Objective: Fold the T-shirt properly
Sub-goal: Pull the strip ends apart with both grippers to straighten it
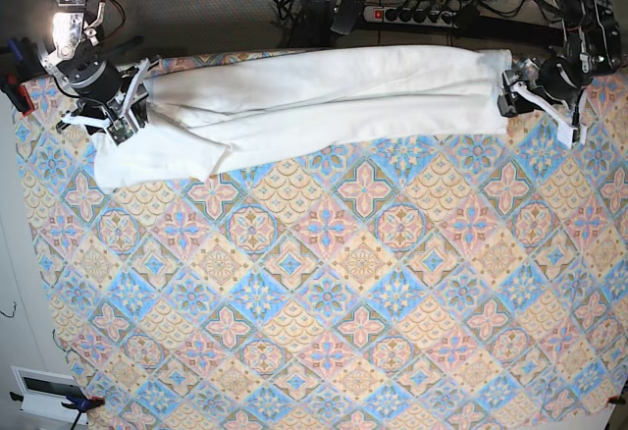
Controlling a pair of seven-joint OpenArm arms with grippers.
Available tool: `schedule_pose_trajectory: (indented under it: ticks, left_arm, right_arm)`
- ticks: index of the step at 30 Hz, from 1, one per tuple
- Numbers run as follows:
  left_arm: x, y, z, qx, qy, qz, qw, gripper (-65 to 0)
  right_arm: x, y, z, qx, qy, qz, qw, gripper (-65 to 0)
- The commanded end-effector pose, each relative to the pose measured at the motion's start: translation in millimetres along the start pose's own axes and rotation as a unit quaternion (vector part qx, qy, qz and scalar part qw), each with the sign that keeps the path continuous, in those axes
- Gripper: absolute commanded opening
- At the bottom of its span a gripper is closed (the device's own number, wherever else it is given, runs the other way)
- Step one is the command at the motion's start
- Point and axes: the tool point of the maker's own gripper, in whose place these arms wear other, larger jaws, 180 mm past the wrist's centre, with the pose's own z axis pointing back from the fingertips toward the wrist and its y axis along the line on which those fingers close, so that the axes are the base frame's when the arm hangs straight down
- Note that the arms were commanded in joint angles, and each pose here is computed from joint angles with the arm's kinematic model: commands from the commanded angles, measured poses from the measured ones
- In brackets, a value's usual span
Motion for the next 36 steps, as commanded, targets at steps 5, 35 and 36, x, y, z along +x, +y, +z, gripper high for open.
schedule_pose_trajectory:
  ticks: [5,35,36]
  left_arm:
    - [-27.5,1.3,-16.0,-0.009,0.055,-0.011,0.998,-22.5]
    - [-32.7,-46.5,-60.6,-0.085,0.06,-0.011,0.995,-65.0]
    - [-22.5,-37.8,-58.1,-0.076,0.045,-0.001,0.996,-65.0]
  right_arm:
    - [9.1,-9.3,3.7,-0.013,-0.016,0.006,0.9998,-45.5]
    - [9.3,-8.8,3.6,-0.012,-0.016,0.006,0.9998,-45.5]
    - [9.3,-8.8,3.6,-0.012,-0.016,0.006,0.9998,-45.5]
